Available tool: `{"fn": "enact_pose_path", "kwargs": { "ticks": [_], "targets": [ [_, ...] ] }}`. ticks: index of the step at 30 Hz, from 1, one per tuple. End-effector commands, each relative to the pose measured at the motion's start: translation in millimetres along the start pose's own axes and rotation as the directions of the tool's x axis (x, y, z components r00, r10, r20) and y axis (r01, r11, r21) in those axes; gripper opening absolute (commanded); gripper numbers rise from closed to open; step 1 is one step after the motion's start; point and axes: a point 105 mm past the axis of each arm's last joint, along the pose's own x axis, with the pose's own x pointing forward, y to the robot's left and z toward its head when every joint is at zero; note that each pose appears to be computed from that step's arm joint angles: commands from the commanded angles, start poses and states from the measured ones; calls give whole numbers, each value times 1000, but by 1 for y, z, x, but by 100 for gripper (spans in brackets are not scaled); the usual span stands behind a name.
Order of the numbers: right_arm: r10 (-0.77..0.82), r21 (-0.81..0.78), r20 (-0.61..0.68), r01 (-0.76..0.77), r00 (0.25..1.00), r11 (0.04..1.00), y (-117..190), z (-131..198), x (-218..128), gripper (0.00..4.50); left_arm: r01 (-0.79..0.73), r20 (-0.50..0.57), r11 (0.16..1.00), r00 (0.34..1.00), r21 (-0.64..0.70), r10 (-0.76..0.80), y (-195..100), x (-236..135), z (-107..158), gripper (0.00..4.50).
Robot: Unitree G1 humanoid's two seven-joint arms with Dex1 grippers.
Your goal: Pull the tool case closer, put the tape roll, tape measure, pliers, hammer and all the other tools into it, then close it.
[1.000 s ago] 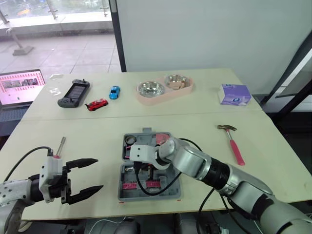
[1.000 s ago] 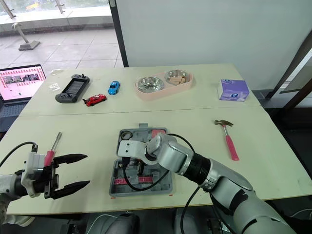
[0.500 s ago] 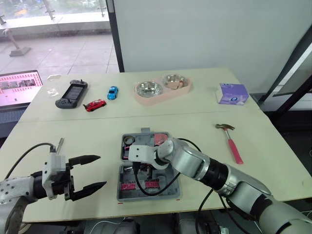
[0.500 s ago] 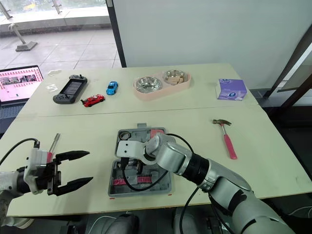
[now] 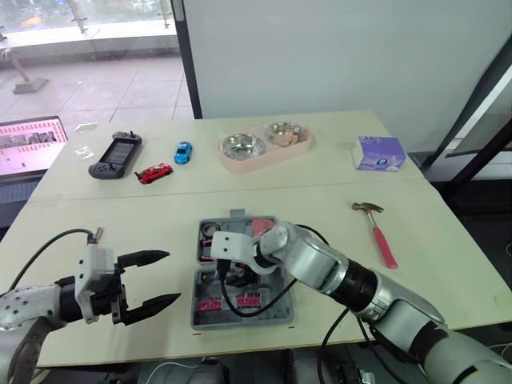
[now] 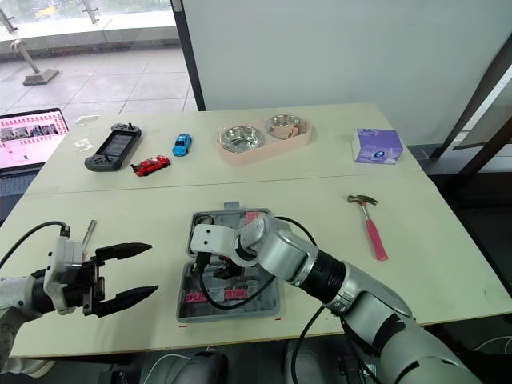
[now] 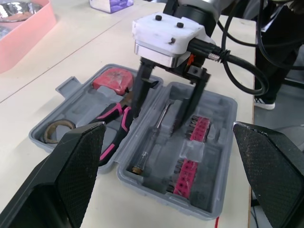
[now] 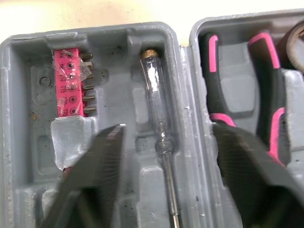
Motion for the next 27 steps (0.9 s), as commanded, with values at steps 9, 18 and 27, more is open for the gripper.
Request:
{"fn": "enact_pose_path", "kwargs": {
  "ticks": [9,18,27],
  "targets": [
    [-11,-18,68,12,998,1000,-1,13,2,3,-1,13,1000,1000,14,1,0,-7,1,450],
    [10,12,6,-10,1000,1000,2,-8,14,3,-5,9,1000,1000,11,5,0,-13,-5,450],
    [53,58,-45,-50,998,997,13,-29,25,3,-5,11,1000,1000,14,5,1,-14,-7,450]
  ]
}}
